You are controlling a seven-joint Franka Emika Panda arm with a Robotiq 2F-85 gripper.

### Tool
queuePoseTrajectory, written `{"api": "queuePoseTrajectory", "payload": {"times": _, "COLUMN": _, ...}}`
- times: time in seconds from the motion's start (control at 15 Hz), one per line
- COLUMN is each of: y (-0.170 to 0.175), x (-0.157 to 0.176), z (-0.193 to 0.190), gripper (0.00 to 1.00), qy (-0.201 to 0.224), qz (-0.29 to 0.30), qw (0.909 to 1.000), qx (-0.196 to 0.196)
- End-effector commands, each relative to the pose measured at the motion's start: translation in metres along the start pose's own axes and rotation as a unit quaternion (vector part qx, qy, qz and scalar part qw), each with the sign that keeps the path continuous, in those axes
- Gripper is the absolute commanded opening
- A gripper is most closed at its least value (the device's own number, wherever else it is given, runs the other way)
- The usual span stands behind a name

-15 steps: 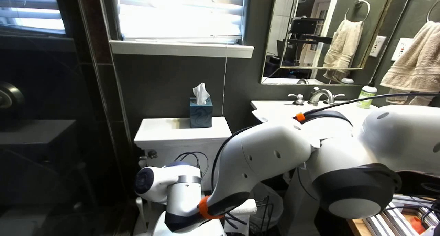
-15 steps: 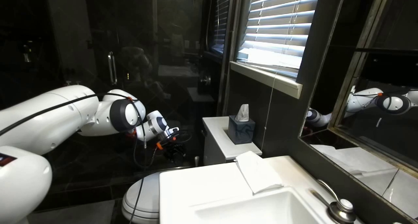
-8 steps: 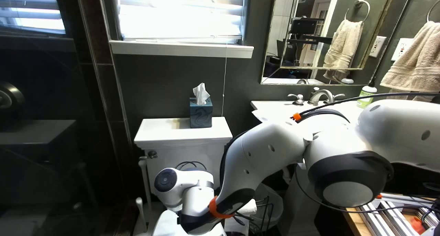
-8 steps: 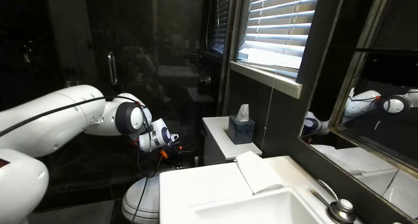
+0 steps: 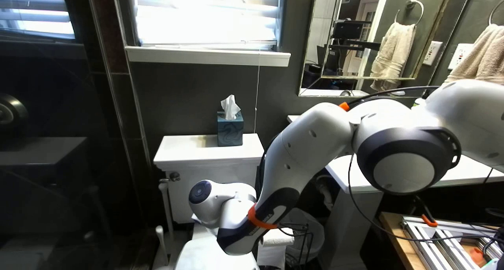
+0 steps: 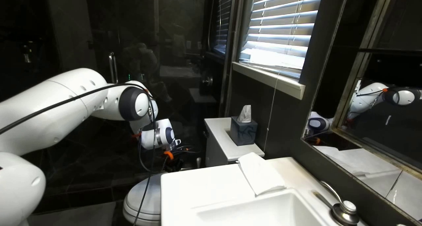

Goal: Put the tissue roll on the tissue holder

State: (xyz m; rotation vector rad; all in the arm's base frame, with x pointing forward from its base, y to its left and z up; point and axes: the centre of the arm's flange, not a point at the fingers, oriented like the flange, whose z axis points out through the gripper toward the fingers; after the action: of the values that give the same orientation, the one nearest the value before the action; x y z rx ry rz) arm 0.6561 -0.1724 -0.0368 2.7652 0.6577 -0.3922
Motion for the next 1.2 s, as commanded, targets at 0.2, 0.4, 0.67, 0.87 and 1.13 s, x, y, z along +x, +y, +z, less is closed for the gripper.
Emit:
{"api": "queuePoseTrajectory", "payload": {"times": 0.2, "y": -0.027, "x": -0.059, "z": -0.039, "gripper": 0.00, "qy": -0.029, "qz": -0.027, "qw": 0.9973, "qx": 0.061}}
{"api": "queuePoseTrajectory", "payload": {"times": 0.4, "y": -0.034, "x": -0.069, "z": -0.040, "gripper": 0.00, "qy": -0.038, "qz": -0.029, "qw": 0.9964, "qx": 0.071}}
{"api": "queuePoseTrajectory", "payload": {"times": 0.67, "y": -0.042, "x": -0.085, "z": -0.036, "gripper": 0.00, "qy": -0.045, "qz": -0.033, "qw": 0.9950, "qx": 0.082}}
{"api": "queuePoseTrajectory", "payload": {"times": 0.87, "y": -0.050, "x": -0.095, "z": -0.035, "gripper": 0.00, "qy": -0.056, "qz": -0.031, "qw": 0.9943, "qx": 0.085}}
{"api": "queuePoseTrajectory", "payload": {"times": 1.13, "y": -0.053, "x": -0.103, "z": -0.029, "gripper": 0.00, "qy": -0.072, "qz": -0.028, "qw": 0.9926, "qx": 0.093}}
